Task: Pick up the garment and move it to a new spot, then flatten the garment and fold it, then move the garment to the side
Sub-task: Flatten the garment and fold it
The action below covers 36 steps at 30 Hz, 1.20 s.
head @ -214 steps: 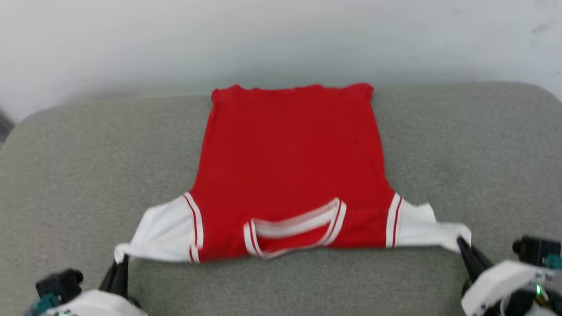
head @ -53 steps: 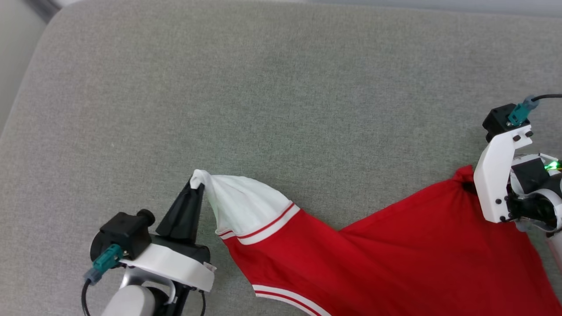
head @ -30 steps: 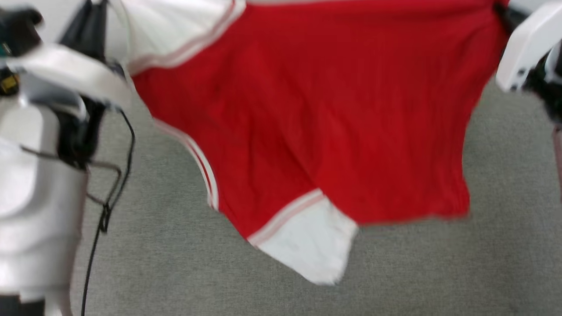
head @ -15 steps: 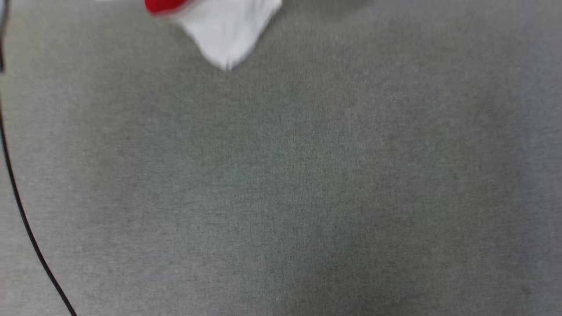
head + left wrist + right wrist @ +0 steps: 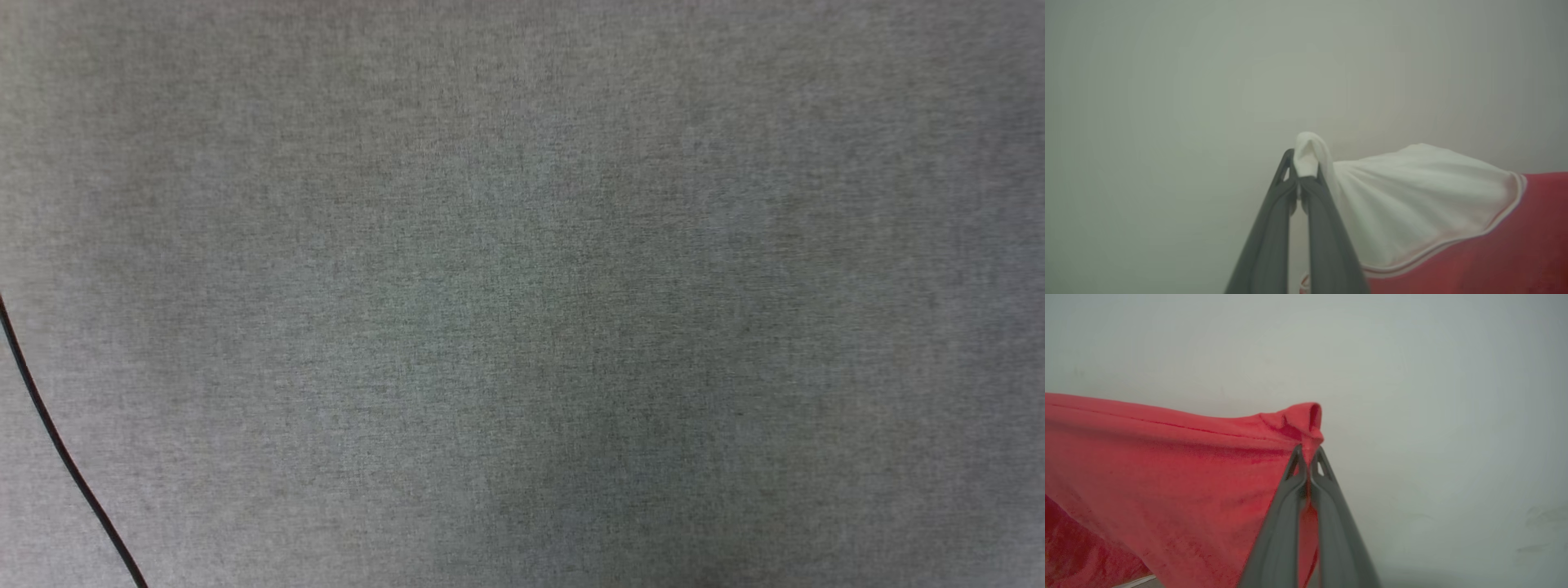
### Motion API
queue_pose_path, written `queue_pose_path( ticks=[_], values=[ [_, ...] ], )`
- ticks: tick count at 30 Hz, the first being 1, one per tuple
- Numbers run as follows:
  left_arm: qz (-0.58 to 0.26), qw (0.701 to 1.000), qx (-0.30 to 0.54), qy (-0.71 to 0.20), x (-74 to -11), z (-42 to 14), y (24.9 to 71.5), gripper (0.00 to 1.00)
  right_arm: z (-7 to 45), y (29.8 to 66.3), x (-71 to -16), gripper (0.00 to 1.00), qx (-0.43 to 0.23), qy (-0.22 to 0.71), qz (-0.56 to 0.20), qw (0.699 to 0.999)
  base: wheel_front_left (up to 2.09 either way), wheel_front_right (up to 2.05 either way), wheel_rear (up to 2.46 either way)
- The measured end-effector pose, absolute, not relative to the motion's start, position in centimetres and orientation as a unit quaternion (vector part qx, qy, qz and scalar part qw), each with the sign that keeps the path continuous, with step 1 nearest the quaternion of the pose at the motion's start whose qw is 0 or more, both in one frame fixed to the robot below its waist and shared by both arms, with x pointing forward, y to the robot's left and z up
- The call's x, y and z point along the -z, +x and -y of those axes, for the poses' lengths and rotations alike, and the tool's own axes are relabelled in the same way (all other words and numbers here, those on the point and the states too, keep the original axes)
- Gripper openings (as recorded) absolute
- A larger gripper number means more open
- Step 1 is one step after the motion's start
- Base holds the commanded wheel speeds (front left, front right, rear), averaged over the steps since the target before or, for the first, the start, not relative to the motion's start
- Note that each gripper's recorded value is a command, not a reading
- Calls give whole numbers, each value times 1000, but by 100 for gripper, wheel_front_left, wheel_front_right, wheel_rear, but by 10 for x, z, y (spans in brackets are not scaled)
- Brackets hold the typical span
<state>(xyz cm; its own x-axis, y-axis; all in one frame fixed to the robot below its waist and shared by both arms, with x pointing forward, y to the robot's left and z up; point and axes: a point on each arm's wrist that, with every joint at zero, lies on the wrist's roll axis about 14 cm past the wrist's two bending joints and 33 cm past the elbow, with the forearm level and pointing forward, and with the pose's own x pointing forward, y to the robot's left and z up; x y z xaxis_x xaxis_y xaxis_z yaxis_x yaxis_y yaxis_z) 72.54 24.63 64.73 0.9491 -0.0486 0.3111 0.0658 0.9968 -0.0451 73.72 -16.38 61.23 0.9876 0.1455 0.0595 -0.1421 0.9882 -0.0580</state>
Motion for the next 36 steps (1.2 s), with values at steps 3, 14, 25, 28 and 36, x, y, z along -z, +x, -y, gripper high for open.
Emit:
queue_pose_path(
  ticks=[3,14,25,28,36],
  values=[
    [129,990,33,-39,-617,-244,726,0,158,740,-584,0,-80,-25,7,996,0,0,0],
    [22,995,44,-82,-525,-242,647,0,161,660,-485,0,-96,-1,-105,990,0,0,0],
    [-72,989,17,-130,-463,-255,492,0,179,520,-438,0,-91,37,-179,979,0,0,0],
    [-85,986,3,-140,-454,-257,450,0,184,485,-433,0,-89,45,-190,977,0,0,0],
    [-96,982,-45,-159,-447,-271,354,0,190,405,-424,0,-85,71,-200,973,0,0,0]
  ],
)
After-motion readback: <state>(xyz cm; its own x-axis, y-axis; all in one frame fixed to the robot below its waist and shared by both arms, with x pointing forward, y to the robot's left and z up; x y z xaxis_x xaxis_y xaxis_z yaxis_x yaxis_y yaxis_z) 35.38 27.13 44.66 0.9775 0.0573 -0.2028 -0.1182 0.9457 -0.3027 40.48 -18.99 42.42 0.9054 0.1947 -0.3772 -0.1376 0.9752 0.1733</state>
